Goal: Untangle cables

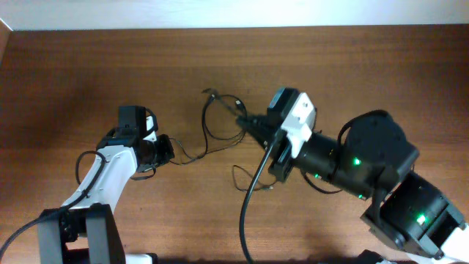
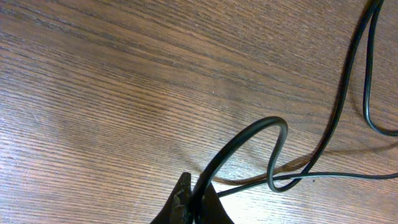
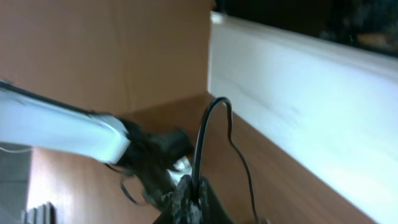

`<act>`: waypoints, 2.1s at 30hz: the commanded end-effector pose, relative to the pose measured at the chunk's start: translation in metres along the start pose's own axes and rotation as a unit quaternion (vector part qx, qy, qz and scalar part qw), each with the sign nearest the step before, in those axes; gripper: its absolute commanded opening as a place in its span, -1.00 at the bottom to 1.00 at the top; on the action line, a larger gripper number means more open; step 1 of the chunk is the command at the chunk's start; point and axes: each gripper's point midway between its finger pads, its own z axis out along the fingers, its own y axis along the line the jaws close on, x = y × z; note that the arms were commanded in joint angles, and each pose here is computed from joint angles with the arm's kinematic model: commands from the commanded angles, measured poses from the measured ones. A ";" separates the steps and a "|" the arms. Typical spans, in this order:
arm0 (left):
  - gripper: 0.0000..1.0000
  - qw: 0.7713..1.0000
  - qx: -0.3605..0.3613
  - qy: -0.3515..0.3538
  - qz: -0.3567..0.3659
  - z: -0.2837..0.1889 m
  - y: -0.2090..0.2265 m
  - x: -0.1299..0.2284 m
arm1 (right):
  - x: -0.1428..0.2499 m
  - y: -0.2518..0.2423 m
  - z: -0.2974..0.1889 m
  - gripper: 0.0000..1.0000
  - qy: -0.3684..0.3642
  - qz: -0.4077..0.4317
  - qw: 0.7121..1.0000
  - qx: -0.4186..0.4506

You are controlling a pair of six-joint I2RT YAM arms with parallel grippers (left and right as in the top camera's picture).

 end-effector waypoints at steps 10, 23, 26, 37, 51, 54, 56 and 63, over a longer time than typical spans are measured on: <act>-0.97 1.000 -0.005 0.002 -0.005 0.001 0.003 0.000 | 0.040 -0.158 -0.027 -0.92 0.033 0.109 0.982 0.151; -0.96 1.000 -0.006 0.002 -0.005 0.001 0.003 0.000 | 0.036 -0.271 -0.079 -0.92 -0.021 0.060 0.963 0.262; -0.95 1.000 -0.005 0.002 -0.005 0.001 0.003 0.000 | 0.101 -0.272 -0.056 -0.92 0.067 0.135 0.964 0.219; -0.94 1.000 -0.005 0.002 -0.005 0.001 0.003 0.000 | 0.286 -0.237 -0.025 -0.92 0.282 0.422 0.856 0.100; -0.94 1.000 -0.005 0.002 -0.005 0.001 0.003 0.000 | 0.395 -0.248 -0.038 -0.92 0.406 0.454 0.776 0.165; -0.94 1.000 -0.005 0.002 -0.005 0.001 0.003 0.000 | 0.401 -0.255 -0.039 -0.92 0.411 0.444 0.776 0.180; -0.94 1.000 -0.005 0.002 -0.005 0.001 0.003 0.000 | 0.404 -0.265 -0.043 -0.76 0.415 0.426 0.778 0.203; -0.92 1.000 -0.006 0.003 -0.005 0.002 0.003 0.000 | 0.413 -0.290 -0.058 0.11 0.435 0.381 0.769 0.271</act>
